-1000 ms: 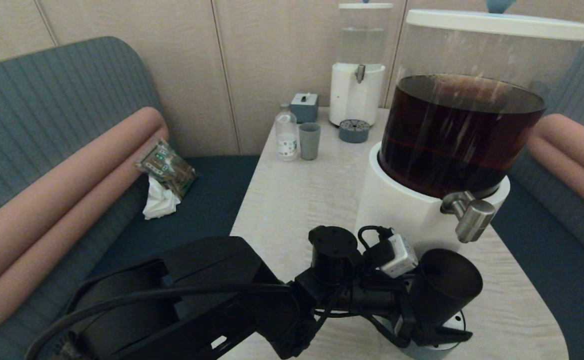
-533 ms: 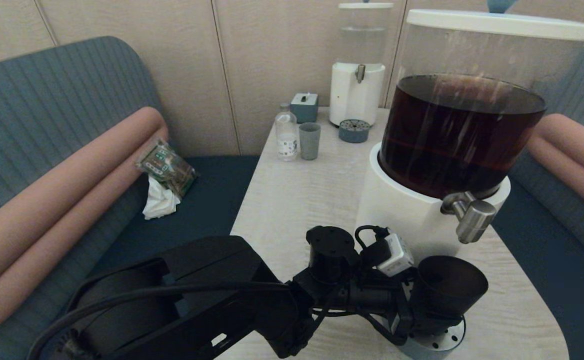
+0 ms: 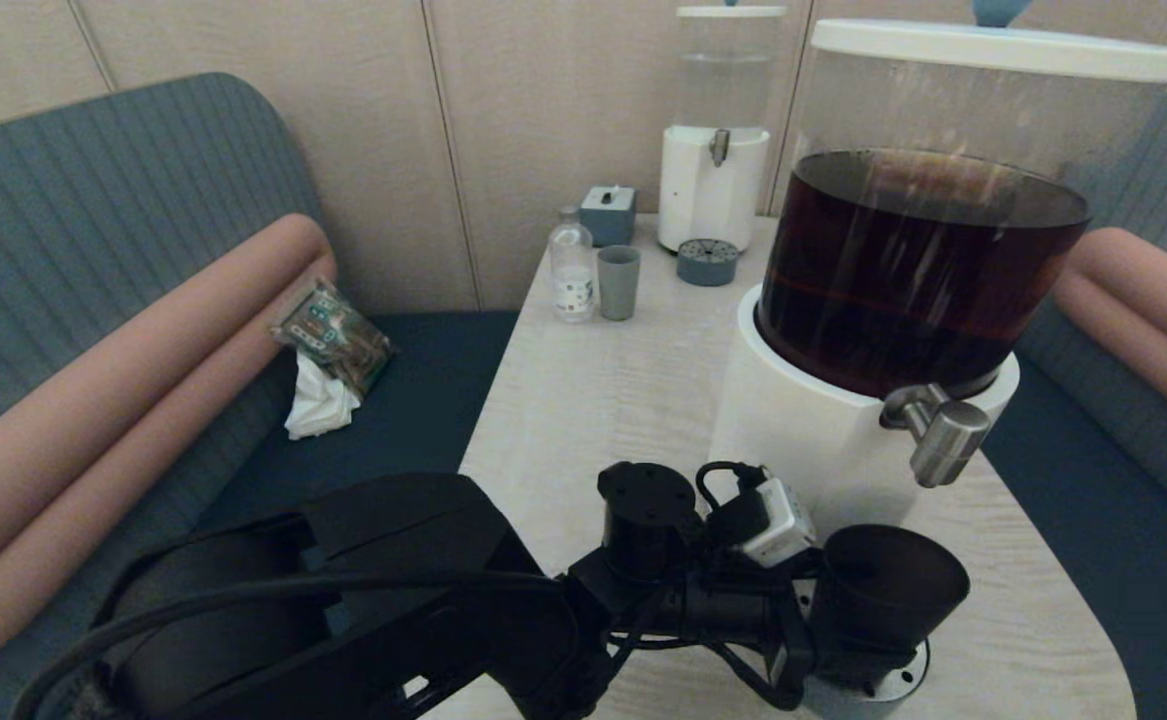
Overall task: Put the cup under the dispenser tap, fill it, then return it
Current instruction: Place the cup next to the water dispenser
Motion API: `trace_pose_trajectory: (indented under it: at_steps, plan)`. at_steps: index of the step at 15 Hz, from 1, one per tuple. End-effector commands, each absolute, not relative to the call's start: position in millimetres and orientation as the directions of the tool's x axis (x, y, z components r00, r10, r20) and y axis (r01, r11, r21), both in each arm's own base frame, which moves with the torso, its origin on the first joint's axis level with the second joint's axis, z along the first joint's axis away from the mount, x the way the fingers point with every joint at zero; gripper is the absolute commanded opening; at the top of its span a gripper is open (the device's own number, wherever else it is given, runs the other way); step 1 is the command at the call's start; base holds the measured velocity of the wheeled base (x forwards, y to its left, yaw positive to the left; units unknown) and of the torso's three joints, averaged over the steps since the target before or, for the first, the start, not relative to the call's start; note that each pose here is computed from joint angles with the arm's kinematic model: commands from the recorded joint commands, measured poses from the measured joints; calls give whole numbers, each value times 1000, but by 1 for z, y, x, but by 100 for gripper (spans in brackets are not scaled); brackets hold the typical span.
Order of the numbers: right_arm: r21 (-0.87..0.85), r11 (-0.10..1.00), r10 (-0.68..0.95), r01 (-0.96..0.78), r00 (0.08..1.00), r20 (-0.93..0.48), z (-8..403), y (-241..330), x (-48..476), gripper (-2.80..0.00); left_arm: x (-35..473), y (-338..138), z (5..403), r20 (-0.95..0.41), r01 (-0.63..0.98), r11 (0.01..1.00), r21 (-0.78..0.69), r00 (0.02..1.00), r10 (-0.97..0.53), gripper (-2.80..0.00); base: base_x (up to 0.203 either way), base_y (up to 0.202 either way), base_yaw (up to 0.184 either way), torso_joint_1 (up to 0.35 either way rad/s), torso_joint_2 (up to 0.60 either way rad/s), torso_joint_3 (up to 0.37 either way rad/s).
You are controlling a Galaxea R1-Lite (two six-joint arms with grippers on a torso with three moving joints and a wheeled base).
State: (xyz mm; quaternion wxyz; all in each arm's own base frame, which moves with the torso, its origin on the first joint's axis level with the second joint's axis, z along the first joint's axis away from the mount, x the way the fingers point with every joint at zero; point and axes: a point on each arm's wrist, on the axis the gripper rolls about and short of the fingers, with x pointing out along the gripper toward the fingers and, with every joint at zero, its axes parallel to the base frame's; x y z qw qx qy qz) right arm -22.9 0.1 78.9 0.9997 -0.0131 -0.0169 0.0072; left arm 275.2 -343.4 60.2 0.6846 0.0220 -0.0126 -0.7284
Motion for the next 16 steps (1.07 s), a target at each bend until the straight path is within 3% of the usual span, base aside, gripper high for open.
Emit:
trace_pose_trajectory:
  at_steps: [1, 4, 7, 16]
  plan:
    - [-27, 1000, 15, -15, 1000, 26, 76, 0, -22, -280, 268, -334, 69, -18, 998, -55, 42, -54, -998, -280, 0, 0, 0, 0, 0, 0]
    - [-28, 1000, 15, -15, 1000, 26, 76, 0, -22, -280, 258, -319, 80, 9, 1000, -1, 7, -1, -1000, -280, 0, 0, 0, 0, 0, 0]
    - [-26, 1000, 15, -15, 1000, 26, 76, 0, -22, -280, 257, -303, 96, 55, 992, 122, -41, 124, -991, -280, 0, 0, 0, 0, 0, 0]
    - [-26, 1000, 15, -15, 1000, 26, 76, 0, -22, -280, 250, -253, 121, 80, 932, 358, -50, 361, -929, -280, 0, 0, 0, 0, 0, 0]
